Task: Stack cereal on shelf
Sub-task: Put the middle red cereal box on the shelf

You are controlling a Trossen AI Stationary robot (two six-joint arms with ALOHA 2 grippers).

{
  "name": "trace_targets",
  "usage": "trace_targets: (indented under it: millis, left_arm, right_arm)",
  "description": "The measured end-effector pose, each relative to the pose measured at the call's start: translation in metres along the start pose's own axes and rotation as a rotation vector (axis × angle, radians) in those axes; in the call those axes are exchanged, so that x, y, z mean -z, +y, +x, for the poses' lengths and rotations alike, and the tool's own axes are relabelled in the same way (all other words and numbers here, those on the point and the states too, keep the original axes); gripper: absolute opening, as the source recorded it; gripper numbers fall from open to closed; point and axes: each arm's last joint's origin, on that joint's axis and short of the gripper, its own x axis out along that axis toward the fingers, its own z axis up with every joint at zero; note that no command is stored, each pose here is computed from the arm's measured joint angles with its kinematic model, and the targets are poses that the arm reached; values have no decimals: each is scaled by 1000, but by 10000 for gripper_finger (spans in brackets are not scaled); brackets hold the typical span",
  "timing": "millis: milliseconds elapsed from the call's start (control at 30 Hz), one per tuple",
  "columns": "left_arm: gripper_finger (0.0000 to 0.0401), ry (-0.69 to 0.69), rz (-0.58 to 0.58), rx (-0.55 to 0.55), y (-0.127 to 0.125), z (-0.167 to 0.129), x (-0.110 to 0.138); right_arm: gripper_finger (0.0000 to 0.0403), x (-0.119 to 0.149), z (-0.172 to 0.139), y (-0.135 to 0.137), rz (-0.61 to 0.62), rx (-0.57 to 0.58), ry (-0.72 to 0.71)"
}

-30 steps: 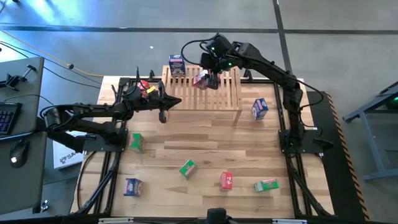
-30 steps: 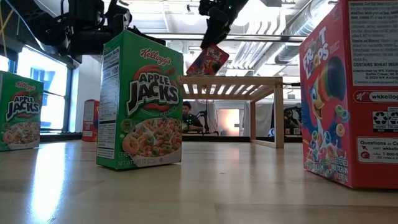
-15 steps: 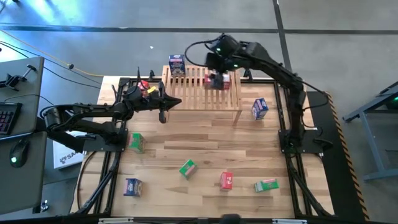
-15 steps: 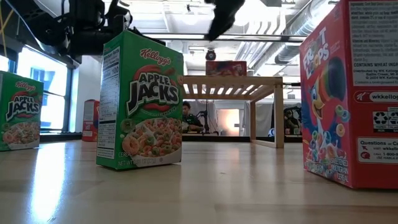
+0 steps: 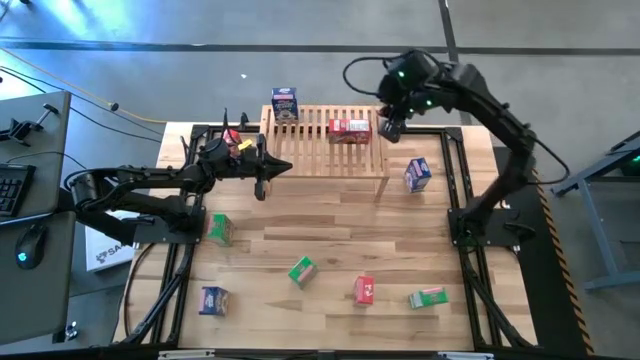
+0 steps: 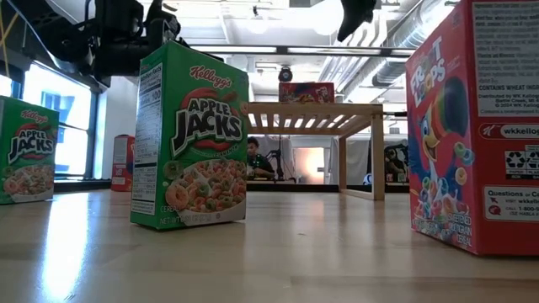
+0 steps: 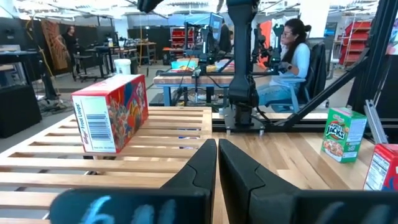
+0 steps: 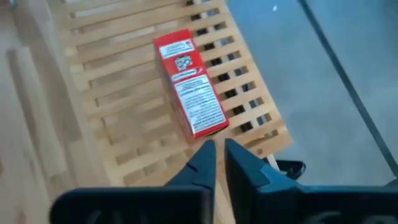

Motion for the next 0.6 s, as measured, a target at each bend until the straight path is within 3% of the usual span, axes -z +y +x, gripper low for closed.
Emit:
trace_targets:
  millis: [167,333,600]
  left_arm:
    - [10,0,-19,0,0,0,0]
    - [10,-11,-40,2,1,4,-7]
    - [10,61,-29,-65,-2,15,-14]
  right_arm:
    - [27,40,35,7,51,41,-120]
    - [10,84,74,10,147,167,-254]
    - [7,111,115,11,203,194,-339]
